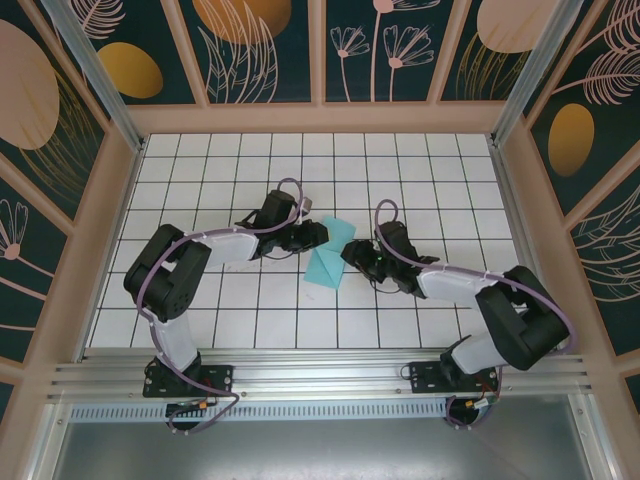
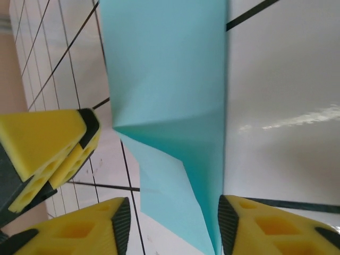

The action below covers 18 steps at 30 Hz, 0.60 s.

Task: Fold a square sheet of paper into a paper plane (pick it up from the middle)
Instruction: Turn over the paper at the center of the table.

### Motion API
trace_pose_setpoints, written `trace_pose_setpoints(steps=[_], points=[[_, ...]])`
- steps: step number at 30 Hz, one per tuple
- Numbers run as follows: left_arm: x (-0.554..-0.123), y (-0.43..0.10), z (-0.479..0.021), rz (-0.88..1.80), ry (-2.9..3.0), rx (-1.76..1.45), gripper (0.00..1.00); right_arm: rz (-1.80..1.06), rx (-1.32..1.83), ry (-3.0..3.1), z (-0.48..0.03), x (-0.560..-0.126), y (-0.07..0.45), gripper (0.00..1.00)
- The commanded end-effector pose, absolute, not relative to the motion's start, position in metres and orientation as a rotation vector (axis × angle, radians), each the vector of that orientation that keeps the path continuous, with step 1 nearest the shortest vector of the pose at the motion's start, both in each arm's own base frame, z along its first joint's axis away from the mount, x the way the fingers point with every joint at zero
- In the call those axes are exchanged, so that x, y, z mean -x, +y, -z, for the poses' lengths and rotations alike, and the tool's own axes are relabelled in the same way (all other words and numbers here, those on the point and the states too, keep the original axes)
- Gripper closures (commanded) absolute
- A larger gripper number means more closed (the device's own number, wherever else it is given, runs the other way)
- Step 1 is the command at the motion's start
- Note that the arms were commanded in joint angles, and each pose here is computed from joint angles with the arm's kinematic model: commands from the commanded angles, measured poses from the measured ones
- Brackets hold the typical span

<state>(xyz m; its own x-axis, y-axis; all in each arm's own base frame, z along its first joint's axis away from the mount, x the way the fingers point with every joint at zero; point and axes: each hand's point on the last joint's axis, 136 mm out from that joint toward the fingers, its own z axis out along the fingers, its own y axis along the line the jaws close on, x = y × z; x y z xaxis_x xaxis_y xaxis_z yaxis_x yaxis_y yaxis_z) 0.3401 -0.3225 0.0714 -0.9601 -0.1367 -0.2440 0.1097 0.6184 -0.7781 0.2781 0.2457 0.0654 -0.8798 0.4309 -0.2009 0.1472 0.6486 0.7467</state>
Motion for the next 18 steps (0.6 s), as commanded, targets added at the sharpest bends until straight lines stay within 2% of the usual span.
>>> trace_pose_setpoints(steps=[1,18], points=[[-0.336,-0.321,-0.071,1.25,2.581,-0.014,0.73,-1.151,-0.4,2.497,-0.068,-0.283,0.257,0.47],[-0.339,-0.328,-0.049,1.259,2.628,-0.022,0.76,-1.136,-0.391,2.574,-0.043,-0.289,0.268,0.51]])
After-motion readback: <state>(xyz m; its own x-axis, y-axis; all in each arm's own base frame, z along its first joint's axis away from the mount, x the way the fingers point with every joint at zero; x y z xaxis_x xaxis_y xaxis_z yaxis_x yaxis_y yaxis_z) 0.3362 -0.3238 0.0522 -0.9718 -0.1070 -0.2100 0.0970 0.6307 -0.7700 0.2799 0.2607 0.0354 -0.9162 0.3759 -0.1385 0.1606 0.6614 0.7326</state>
